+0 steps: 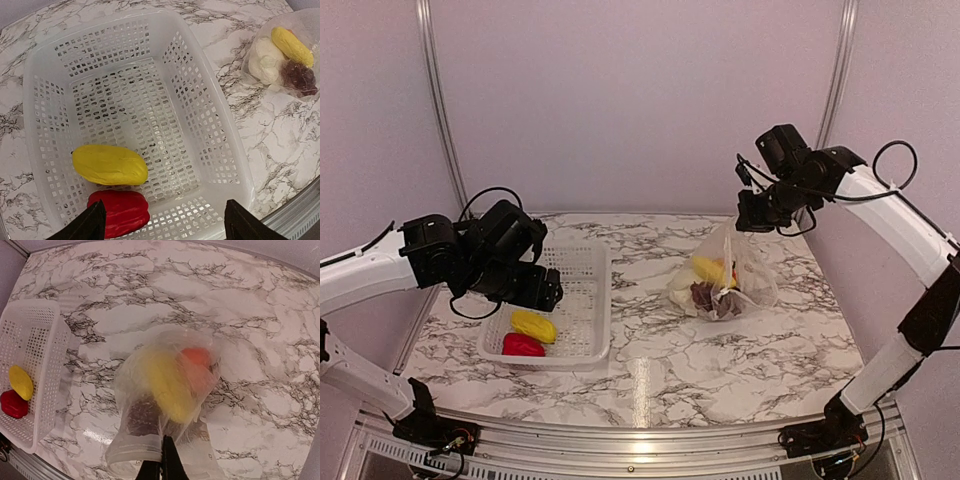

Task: Place the food in the zip-top bag and seal the zipper
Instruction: Adjust the zipper food storage bag at the center of the board.

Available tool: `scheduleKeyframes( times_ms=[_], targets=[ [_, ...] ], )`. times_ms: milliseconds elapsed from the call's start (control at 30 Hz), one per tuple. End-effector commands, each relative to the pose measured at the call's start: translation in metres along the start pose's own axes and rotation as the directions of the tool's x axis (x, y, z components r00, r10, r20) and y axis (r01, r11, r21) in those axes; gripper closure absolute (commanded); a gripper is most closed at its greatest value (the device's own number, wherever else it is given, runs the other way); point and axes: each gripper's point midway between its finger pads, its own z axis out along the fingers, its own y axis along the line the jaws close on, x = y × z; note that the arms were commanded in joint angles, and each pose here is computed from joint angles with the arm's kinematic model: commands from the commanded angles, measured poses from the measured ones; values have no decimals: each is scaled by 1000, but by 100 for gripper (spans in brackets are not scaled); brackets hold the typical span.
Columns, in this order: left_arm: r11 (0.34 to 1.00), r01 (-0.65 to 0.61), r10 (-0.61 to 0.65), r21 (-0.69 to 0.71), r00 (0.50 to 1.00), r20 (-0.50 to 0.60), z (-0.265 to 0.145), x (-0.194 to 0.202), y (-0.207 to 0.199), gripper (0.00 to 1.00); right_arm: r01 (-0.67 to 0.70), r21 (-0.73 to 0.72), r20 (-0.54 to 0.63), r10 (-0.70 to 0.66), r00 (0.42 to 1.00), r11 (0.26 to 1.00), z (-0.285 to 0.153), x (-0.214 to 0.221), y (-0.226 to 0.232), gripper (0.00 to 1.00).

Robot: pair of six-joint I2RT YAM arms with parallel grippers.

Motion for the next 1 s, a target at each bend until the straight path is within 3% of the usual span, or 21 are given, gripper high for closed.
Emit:
scheduleKeyframes(
  times_ms=[0,233,400,533,967],
  targets=[
    [997,-54,51,-53,997,-61,6,12,10,16,36,102,-69,-29,997,994,-10,41,-31,100],
    [989,-96,81,-114,988,-132,10,34,31,16,-1,91,-223,22,975,996,-21,119,-41,100],
    [991,-92,76,-102,987,-144,13,43,36,17,116,135,-258,-79,963,984,-30,134,-42,66],
    [993,-89,77,-76,986,-146,17,46,31,16,285,138,-315,-231,921,948,-25,142,-25,55],
    [998,-53,48,-44,993,-111,12,39,26,17,417,293,-284,-338,897,860,-17,108,6,50]
  ],
)
